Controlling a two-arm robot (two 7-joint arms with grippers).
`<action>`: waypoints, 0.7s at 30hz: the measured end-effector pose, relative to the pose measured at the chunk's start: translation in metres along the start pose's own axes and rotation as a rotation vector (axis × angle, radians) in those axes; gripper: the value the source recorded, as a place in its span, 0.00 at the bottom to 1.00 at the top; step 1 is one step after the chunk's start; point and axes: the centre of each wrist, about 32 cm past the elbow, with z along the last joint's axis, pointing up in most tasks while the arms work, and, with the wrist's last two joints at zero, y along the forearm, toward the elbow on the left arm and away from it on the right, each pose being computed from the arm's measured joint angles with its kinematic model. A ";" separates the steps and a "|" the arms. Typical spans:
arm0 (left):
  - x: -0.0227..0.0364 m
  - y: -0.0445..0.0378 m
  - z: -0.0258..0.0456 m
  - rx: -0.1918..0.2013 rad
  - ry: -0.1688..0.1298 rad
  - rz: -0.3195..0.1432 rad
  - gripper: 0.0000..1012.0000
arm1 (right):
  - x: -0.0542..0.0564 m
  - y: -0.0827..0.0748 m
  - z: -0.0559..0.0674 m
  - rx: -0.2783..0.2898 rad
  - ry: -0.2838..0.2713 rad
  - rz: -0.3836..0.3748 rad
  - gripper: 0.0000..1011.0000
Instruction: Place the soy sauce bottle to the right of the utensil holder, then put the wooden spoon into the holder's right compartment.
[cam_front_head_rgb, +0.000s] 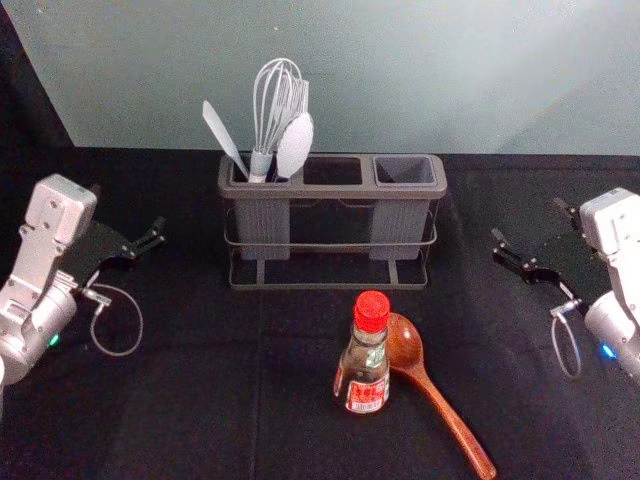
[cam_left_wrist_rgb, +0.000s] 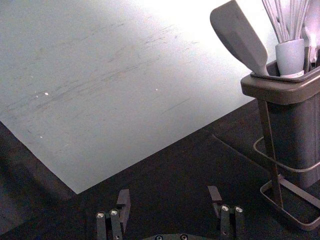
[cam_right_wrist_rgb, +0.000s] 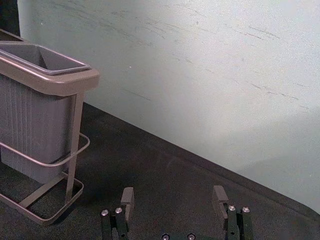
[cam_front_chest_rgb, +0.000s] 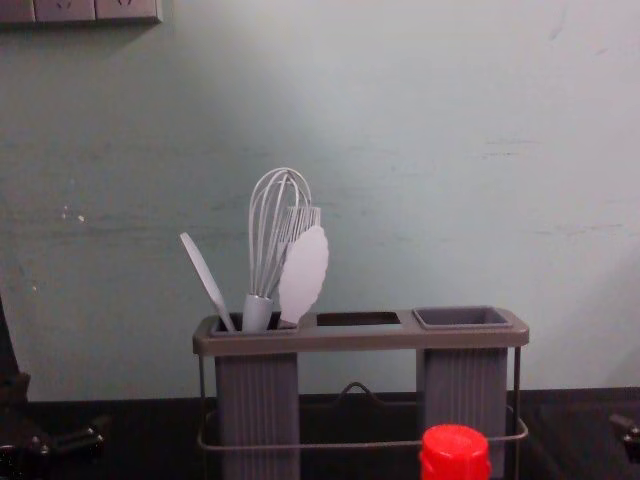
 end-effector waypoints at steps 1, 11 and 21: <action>0.0000 0.0000 0.0000 0.000 0.000 0.000 1.00 | 0.000 0.000 0.000 0.000 0.000 0.000 0.99; 0.0000 0.0000 0.0000 0.000 0.000 0.000 1.00 | 0.000 0.000 0.000 0.000 0.000 0.000 0.99; 0.0000 0.0000 0.0000 0.000 0.000 0.000 1.00 | 0.000 0.000 0.000 0.000 0.000 0.000 0.99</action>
